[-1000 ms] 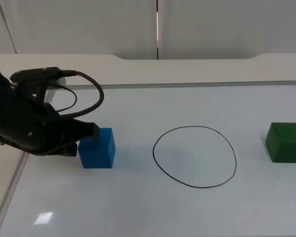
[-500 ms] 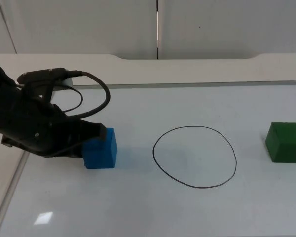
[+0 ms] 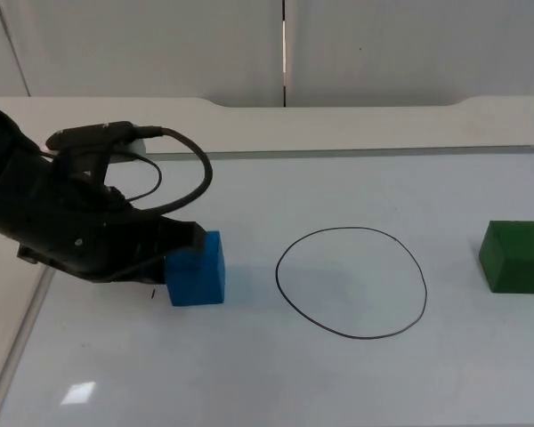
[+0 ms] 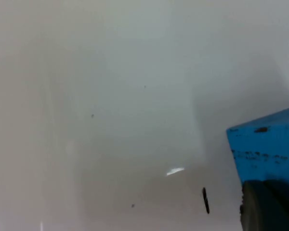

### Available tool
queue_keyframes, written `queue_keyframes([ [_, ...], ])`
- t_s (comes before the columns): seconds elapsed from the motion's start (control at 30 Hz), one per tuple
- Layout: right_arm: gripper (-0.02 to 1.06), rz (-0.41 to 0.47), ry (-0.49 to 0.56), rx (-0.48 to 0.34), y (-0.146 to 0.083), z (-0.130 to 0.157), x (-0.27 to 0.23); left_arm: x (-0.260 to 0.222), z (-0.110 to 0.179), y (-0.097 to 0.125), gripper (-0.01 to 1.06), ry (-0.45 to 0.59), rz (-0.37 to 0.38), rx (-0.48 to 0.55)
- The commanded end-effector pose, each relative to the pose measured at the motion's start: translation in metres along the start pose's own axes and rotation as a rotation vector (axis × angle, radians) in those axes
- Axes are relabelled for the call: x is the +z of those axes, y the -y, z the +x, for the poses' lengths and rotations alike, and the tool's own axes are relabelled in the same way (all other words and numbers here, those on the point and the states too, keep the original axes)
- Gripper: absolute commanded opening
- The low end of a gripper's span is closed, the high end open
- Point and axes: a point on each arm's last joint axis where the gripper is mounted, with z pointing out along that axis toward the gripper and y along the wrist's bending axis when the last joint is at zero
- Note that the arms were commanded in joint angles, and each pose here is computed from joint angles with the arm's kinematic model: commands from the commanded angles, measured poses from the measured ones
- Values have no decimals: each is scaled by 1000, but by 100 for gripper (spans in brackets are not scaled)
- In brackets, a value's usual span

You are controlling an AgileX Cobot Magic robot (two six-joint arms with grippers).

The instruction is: Push the two cubes into the marked area.

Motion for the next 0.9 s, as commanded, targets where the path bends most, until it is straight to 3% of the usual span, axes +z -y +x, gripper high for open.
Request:
queue_keyframes([
  [0.0,105,-6,4,-4,0,1,1,0,-2,4,0,8,18,-6],
  [0.87,105,-6,4,-4,0,1,1,2,-7,24,0,27,39,41],
])
